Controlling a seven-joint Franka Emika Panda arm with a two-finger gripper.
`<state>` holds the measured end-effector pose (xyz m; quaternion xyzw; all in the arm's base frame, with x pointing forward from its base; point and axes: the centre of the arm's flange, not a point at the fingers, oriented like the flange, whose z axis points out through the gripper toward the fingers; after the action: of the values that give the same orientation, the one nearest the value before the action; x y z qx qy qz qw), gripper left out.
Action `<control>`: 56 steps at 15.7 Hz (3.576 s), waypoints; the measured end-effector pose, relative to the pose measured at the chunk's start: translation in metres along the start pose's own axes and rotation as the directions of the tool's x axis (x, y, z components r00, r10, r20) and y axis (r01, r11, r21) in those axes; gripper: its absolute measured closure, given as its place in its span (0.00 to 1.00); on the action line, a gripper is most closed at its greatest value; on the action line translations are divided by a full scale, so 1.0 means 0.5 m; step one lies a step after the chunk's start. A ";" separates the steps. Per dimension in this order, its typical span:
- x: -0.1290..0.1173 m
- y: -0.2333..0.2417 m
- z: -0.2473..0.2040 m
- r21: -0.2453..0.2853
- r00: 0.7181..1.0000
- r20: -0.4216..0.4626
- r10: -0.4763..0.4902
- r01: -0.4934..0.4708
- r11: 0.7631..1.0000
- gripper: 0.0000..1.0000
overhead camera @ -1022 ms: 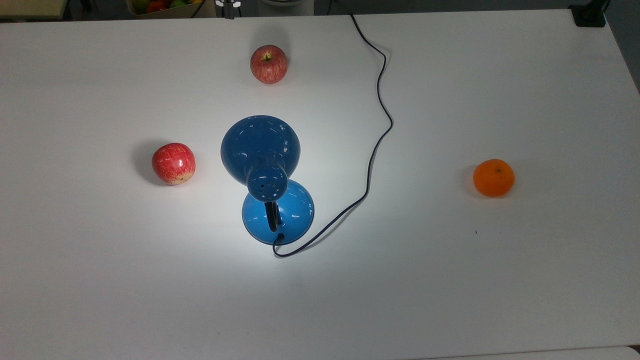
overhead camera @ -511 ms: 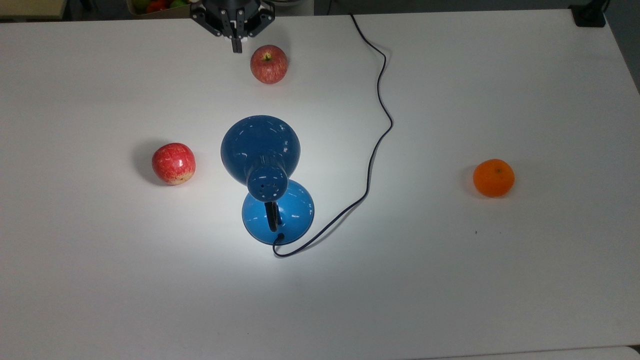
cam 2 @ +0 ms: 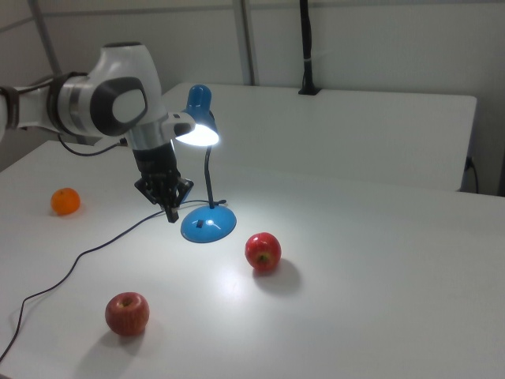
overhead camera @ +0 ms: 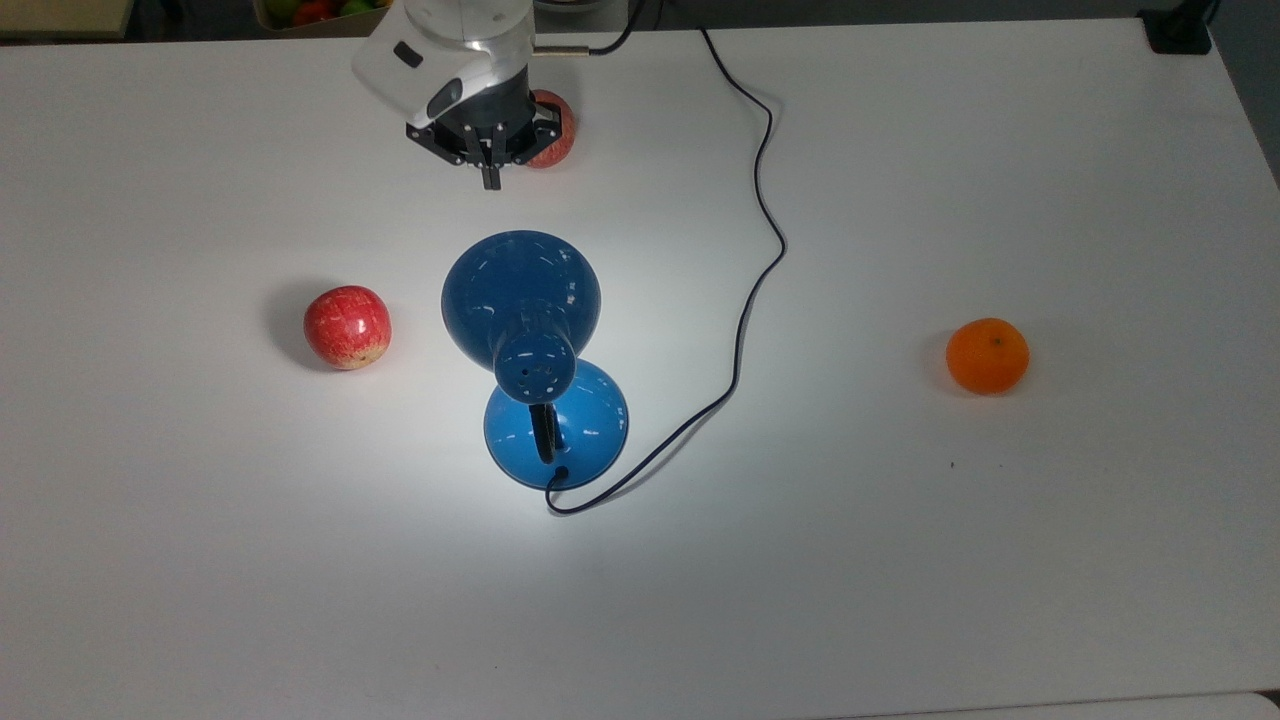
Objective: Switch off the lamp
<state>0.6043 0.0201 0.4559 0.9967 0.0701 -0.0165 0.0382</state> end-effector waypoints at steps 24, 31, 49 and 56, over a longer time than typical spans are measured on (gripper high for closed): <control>0.123 -0.080 0.216 0.006 0.933 -0.359 -0.015 0.018 1.000 0.99; 0.135 -0.089 0.233 0.006 0.924 -0.383 -0.021 0.025 1.000 0.99; 0.103 -0.089 0.270 0.020 0.986 -0.165 0.035 -0.032 0.999 0.99; 0.049 -0.074 0.146 -0.013 0.999 -0.040 0.035 -0.035 0.999 0.99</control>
<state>0.6212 0.0543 0.3796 0.9976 0.0534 0.0044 0.0436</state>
